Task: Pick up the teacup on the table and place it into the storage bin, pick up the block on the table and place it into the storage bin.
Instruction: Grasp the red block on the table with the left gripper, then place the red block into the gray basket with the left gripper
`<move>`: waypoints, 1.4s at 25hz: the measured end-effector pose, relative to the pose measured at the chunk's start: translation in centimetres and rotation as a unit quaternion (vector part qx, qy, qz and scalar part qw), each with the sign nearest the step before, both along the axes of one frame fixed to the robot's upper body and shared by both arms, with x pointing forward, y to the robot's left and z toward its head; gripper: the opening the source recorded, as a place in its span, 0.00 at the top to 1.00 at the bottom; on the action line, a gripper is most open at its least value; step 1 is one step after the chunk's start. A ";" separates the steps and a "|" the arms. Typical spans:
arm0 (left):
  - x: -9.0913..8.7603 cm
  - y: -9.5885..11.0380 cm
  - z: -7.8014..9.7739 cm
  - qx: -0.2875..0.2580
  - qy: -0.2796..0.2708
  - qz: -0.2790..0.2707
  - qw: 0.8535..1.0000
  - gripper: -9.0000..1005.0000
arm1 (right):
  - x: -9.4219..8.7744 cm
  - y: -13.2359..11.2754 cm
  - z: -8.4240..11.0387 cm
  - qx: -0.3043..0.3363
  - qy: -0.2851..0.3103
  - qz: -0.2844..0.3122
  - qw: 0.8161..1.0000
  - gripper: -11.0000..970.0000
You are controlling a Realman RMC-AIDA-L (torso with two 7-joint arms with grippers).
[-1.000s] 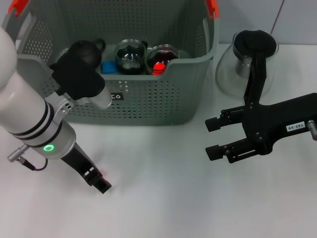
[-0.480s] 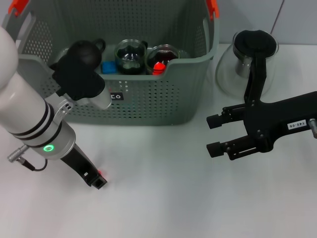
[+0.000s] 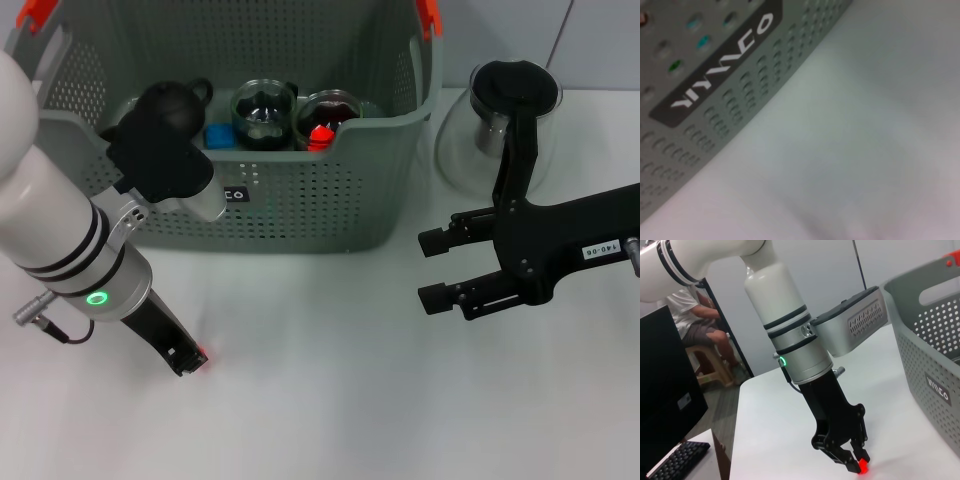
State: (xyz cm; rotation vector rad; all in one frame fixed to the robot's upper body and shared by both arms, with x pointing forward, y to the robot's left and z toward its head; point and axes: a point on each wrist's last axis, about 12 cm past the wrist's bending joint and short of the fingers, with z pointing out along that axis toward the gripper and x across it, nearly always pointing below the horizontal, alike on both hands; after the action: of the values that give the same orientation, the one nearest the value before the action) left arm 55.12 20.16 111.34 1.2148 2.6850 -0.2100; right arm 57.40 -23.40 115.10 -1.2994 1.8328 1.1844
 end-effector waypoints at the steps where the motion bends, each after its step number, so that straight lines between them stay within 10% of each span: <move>1: 0.0 0.0 0.0 0.000 0.000 0.000 1.000 0.73 | 0.0 0.0 0.0 0.001 0.000 0.000 1.000 0.14; 11: -0.5 0.5 3.9 -0.036 -0.003 -0.018 0.999 0.81 | -0.1 -0.2 0.1 0.004 0.000 -0.003 1.000 0.14; 22: 1.6 3.8 15.2 -0.335 -0.078 -0.037 0.938 0.81 | -0.3 -0.4 0.1 0.006 -0.003 0.009 1.000 0.14; 35: 9.5 6.5 12.1 -0.357 -0.190 0.136 0.905 0.81 | -0.4 -0.9 0.4 0.002 -0.001 0.013 1.000 0.14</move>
State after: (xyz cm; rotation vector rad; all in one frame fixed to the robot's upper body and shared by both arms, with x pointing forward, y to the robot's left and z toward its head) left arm 64.65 26.66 123.44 0.5718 2.0911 -0.7454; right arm 57.01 -24.27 115.51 -1.3245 1.8162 1.2003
